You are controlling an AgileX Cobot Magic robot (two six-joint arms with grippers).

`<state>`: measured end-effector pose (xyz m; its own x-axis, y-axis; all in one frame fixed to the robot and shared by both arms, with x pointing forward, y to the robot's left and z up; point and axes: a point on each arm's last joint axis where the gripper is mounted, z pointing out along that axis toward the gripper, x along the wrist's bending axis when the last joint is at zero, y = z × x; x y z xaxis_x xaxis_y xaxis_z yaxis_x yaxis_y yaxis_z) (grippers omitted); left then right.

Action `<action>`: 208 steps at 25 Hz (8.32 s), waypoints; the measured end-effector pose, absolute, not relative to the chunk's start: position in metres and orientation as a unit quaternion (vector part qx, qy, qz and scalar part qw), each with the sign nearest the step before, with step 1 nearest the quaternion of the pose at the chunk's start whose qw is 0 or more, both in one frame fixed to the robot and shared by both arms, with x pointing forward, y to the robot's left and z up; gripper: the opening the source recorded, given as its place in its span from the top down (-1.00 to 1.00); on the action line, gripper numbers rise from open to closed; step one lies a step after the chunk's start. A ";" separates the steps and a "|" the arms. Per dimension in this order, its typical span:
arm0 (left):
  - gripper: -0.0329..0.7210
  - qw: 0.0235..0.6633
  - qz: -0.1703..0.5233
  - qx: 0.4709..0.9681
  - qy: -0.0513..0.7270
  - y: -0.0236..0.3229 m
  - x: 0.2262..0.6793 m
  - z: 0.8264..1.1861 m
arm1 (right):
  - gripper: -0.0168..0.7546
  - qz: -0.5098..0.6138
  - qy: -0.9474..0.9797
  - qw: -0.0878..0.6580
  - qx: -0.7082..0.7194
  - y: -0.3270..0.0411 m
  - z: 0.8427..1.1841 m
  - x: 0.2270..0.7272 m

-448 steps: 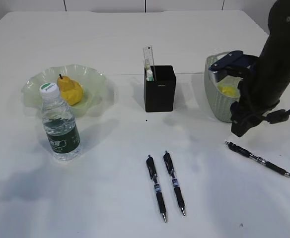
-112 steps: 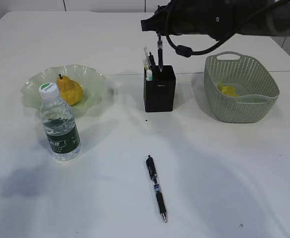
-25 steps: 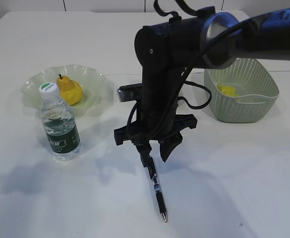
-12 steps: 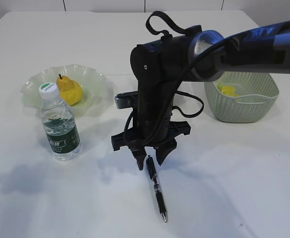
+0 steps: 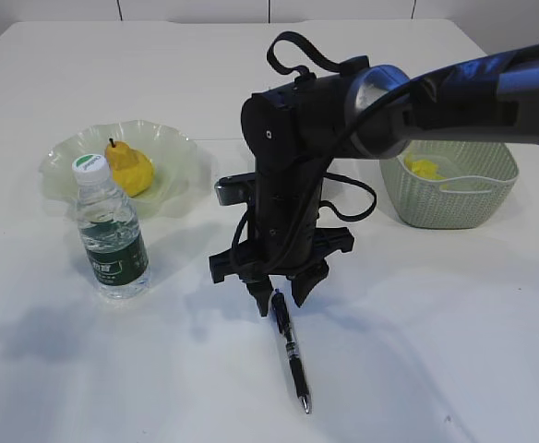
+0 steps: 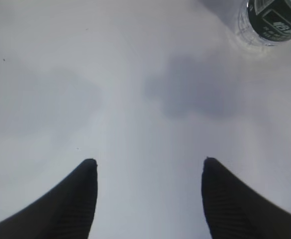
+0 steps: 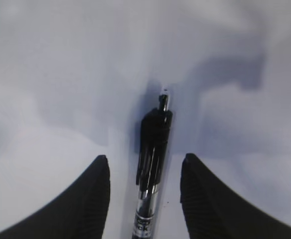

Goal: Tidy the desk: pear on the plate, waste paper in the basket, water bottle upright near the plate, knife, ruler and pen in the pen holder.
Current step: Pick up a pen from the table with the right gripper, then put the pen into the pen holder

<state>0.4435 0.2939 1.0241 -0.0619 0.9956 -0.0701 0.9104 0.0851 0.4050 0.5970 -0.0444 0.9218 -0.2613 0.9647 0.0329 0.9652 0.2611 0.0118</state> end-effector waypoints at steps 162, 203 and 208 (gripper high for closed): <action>-0.32 0.169 0.129 0.664 0.717 0.294 0.444 1.024 | 0.83 -0.293 -0.715 -0.274 -0.573 -0.121 1.088 0.679; -0.32 0.172 0.139 0.665 0.713 0.295 0.445 1.025 | 0.84 -0.418 -0.668 -0.319 -0.526 -0.126 1.026 0.742; -0.32 0.171 0.139 0.666 0.713 0.295 0.445 1.025 | 0.84 -0.431 -0.657 -0.328 -0.524 -0.134 1.029 0.747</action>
